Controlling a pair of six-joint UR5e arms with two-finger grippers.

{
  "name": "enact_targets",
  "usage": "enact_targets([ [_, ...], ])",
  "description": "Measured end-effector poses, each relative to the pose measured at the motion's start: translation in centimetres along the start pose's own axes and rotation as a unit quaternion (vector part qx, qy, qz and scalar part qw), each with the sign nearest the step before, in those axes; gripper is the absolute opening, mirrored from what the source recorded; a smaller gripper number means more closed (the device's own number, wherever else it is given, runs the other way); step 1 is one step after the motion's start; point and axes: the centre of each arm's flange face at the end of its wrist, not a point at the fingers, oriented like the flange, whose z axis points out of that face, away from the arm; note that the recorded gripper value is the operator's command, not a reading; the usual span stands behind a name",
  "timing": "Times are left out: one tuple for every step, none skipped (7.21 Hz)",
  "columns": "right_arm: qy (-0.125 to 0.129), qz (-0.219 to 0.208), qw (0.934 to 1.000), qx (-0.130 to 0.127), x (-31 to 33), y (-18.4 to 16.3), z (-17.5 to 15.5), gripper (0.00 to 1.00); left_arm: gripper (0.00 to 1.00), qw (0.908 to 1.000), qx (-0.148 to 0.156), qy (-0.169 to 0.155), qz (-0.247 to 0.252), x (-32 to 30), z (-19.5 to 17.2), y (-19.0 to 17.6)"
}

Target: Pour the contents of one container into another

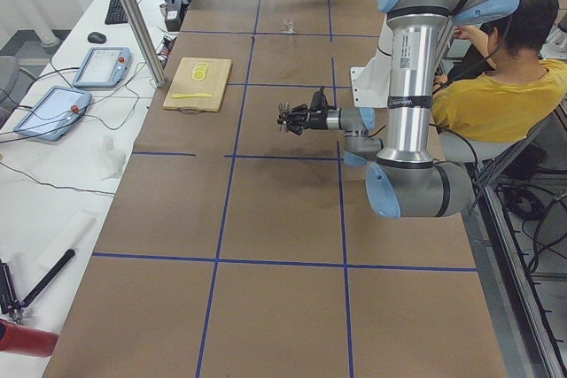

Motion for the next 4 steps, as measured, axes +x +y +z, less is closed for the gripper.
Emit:
enact_targets([
  [-0.005,0.006,0.9997,0.024,-1.9,-0.5,0.9,1.00,0.00,1.0000,-0.004,0.005,0.007,0.5,0.1,-0.1],
  [-0.015,0.014,0.9985,0.051,-4.1,-0.4,2.1,1.00,0.00,0.9998,-0.003,0.009,0.019,1.2,0.6,-0.5],
  [-0.026,0.024,0.9962,0.080,-6.5,0.8,4.0,1.00,0.00,0.9996,0.003,0.009,0.027,1.8,1.3,-1.2],
  [-0.030,0.028,0.9928,0.112,-8.8,3.0,6.3,1.00,0.00,0.9994,0.008,0.006,0.034,1.9,1.8,-1.7],
])
